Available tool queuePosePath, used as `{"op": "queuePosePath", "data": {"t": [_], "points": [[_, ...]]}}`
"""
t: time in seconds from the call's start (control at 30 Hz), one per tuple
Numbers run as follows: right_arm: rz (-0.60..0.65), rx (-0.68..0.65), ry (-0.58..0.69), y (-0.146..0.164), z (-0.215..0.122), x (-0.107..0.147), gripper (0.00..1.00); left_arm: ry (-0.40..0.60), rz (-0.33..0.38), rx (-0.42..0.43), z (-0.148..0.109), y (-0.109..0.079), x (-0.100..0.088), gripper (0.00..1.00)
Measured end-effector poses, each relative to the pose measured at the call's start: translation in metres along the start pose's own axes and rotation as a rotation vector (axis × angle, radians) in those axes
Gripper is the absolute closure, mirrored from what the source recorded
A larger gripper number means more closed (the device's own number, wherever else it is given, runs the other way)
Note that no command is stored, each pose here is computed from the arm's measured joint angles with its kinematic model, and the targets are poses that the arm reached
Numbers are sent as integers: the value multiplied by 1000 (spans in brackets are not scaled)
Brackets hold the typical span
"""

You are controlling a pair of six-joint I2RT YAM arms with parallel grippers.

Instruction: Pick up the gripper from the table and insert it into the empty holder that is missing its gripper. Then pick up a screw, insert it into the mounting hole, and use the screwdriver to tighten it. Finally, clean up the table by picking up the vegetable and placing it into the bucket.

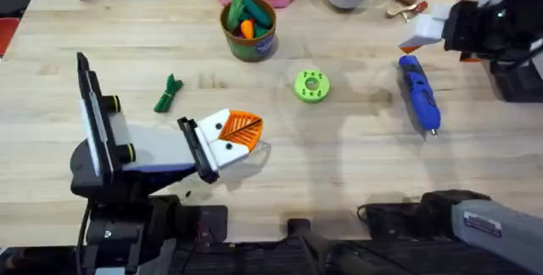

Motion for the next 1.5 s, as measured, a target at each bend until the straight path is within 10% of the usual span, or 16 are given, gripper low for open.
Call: {"op": "queuePosePath", "data": {"t": [0.73,1.23,1.37,1.5], "points": [[-41,32,382,-49,129,-4,108,0,0,0,0,0,0,987],[-110,59,391,-52,172,-9,111,0,0,0,0,0,0,987],[-132,61,381,-53,172,-10,285,0,0,0,0,0,0,987],[-154,68,379,-54,173,-11,797,0,0,0,0,0,0,987]]}}
Point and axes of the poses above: each hand's point on the last joint's axis, 136 mm out from that joint toward the fingers, its own z axis out along the fingers, its own y axis along the line the jaws close on, x = y × z, the point moved 8 cm from there along -z, back along the fingers, and after that the axes turned 5 degrees about -z, right-handed, at the moved point
